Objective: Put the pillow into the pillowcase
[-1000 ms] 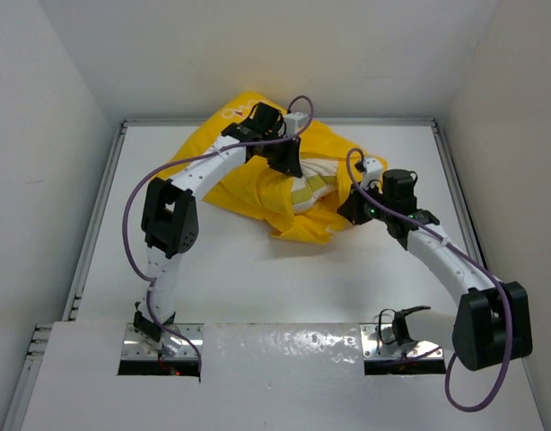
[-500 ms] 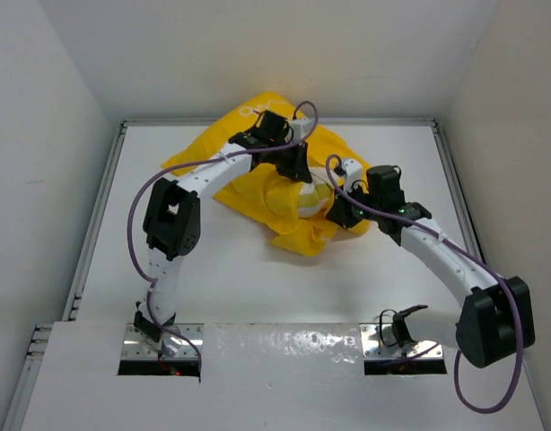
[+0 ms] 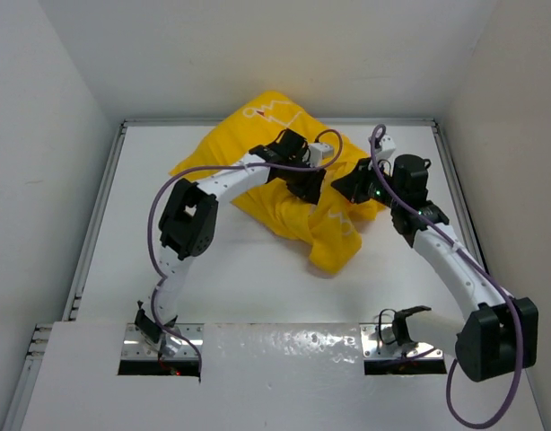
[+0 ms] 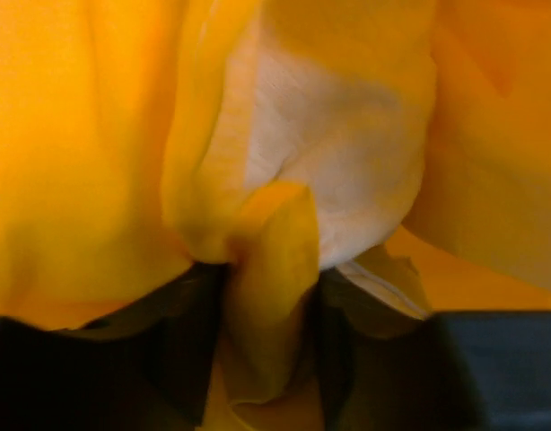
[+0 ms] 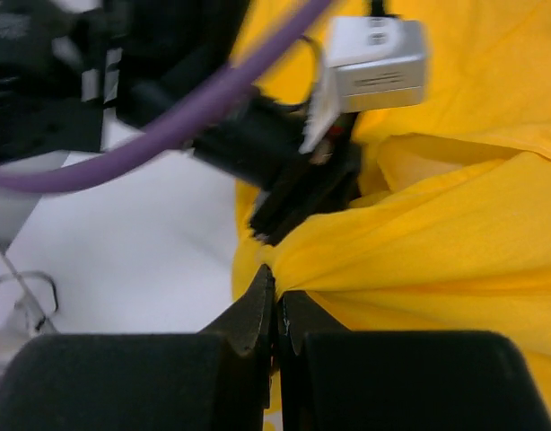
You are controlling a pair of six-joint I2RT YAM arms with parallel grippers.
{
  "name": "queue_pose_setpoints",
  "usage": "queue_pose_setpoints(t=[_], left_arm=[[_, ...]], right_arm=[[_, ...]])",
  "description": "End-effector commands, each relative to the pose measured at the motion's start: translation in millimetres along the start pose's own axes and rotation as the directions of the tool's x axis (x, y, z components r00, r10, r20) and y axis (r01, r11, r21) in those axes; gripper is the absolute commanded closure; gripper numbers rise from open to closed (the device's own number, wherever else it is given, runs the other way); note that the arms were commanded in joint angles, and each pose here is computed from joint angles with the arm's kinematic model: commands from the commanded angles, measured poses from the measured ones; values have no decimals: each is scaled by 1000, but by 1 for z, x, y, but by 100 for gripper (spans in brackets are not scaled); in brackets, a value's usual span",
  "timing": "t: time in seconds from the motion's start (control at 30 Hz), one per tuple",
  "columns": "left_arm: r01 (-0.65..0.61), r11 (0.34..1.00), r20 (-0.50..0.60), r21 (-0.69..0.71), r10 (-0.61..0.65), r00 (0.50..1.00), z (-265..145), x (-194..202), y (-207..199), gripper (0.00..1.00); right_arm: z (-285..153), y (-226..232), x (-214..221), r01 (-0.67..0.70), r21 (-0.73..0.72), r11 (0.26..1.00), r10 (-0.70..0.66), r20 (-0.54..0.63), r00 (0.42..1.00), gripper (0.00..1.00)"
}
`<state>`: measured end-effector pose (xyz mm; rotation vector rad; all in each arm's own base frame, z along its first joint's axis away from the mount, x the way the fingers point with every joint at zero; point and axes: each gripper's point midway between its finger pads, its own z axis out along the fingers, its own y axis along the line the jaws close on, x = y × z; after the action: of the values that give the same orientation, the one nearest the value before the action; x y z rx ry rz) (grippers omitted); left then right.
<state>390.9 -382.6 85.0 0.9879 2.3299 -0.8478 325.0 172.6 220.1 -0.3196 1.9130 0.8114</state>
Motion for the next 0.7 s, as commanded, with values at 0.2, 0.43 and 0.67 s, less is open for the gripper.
queue_pose_setpoints(t=[0.2,0.43,0.67], left_arm=[[-121,988,223,-98,140,965,-124,-116,1,0],[-40,903,372,-428,216,903,-230,-152,55,0],[25,799,13,-601,-22,1000,-179,-4,149,0]], right_arm=[[40,-83,-59,-163,374,913,138,91,986,100],[82,-105,-47,-86,502,861,149,-86,985,41],[27,-123,-51,69,708,703,110,-204,973,1]])
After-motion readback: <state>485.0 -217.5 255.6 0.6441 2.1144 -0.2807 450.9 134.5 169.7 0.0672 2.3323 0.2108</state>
